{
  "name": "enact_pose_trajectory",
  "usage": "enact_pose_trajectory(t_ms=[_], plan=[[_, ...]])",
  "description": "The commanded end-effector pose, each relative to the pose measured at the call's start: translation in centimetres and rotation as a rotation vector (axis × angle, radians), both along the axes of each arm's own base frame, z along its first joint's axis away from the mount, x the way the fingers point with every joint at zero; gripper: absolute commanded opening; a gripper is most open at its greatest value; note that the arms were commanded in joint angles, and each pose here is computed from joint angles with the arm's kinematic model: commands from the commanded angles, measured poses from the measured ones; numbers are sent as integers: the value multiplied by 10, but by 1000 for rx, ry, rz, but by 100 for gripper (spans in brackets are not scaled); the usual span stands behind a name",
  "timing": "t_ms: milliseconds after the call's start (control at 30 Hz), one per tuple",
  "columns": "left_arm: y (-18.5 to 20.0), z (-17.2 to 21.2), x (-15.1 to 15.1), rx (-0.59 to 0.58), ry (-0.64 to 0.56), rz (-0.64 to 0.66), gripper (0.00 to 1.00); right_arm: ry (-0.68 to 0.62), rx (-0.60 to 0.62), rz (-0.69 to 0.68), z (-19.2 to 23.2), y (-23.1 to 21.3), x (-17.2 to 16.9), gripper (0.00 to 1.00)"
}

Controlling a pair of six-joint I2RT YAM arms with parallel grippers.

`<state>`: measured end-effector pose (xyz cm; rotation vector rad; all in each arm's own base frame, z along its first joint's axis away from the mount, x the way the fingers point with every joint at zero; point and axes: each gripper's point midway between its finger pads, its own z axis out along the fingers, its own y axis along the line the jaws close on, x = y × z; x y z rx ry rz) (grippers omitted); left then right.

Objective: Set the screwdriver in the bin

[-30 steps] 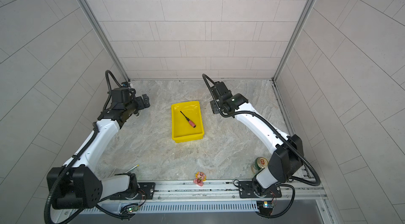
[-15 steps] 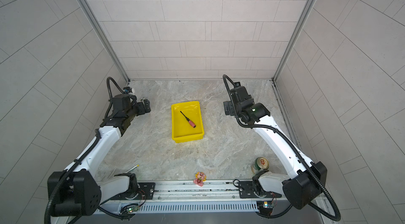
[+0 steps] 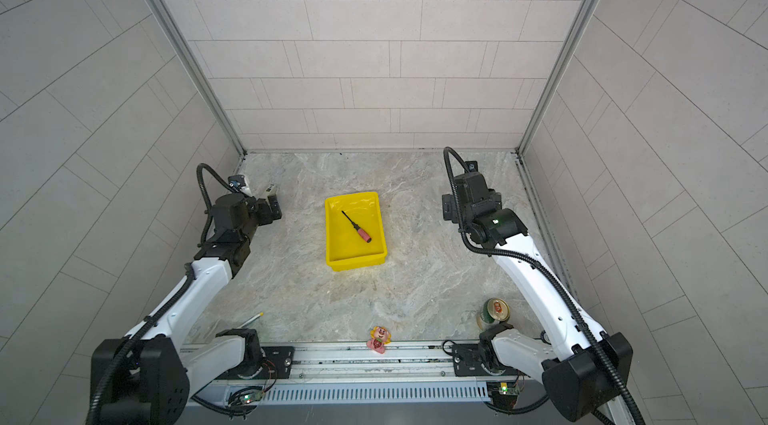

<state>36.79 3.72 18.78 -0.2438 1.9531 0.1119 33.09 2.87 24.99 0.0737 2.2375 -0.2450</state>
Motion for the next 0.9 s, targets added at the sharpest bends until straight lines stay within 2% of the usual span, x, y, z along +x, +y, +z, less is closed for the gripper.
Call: enact_pose_trajectory(t_ms=[0, 100, 300, 400, 500, 600, 767, 867], plan=[[10, -3, -1, 52, -76, 35, 100, -65, -35, -11, 7, -5, 9, 99], [15, -13, -7, 62, -112, 68, 100, -98, -47, 59, 3, 3, 21, 100], [11, -33, 1, 59, -76, 41, 100, -146, -47, 40, -17, -3, 29, 99], [11, -42, 4, 30, -96, 49, 100, -150, -39, 17, -31, -8, 30, 100], [0, -47, 12, 37, -127, -18, 100, -164, -47, 21, -45, -13, 34, 100], [-14, -62, 19, 41, -87, -104, 100, -182, -79, 107, -59, -11, 41, 100], [-11, -74, 23, 44, -69, -87, 100, -214, -89, 79, -77, -26, 49, 99], [-22, -85, 25, 46, -70, -147, 100, -191, -117, 106, -104, -29, 51, 99]])
